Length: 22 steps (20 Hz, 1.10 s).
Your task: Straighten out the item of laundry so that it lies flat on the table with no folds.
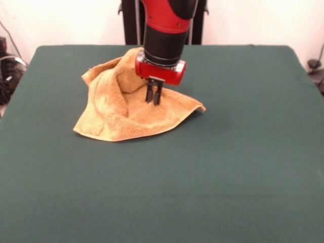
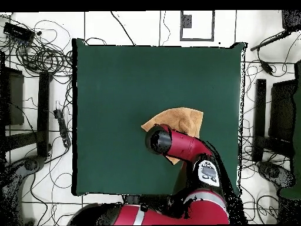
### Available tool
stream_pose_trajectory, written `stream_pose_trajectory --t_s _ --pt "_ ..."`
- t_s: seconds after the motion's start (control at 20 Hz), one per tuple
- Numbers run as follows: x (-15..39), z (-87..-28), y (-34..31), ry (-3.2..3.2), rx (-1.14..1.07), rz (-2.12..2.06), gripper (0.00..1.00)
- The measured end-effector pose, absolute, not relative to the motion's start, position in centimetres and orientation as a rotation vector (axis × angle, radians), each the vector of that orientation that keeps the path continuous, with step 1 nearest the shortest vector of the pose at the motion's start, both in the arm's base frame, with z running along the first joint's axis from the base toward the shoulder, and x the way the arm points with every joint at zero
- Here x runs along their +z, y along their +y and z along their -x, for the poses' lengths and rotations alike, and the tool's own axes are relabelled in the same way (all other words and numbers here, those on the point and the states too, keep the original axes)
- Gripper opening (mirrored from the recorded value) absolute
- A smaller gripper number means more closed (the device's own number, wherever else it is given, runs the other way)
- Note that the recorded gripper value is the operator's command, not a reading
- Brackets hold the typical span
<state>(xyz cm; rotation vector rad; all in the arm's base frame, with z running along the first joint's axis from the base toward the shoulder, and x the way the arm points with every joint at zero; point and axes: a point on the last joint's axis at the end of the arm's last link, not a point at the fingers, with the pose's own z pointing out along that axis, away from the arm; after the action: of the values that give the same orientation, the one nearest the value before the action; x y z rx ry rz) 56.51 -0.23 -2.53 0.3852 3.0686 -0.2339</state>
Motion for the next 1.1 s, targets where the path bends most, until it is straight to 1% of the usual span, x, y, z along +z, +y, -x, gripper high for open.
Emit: stream_pose_trajectory --t_s 0.55,1.1 --pt "-2.6 -56.6 0.4 3.070 -0.226 -0.373 0.00" --pt "-3.7 -58.1 5.5 3.055 -0.238 -0.241 0.00"
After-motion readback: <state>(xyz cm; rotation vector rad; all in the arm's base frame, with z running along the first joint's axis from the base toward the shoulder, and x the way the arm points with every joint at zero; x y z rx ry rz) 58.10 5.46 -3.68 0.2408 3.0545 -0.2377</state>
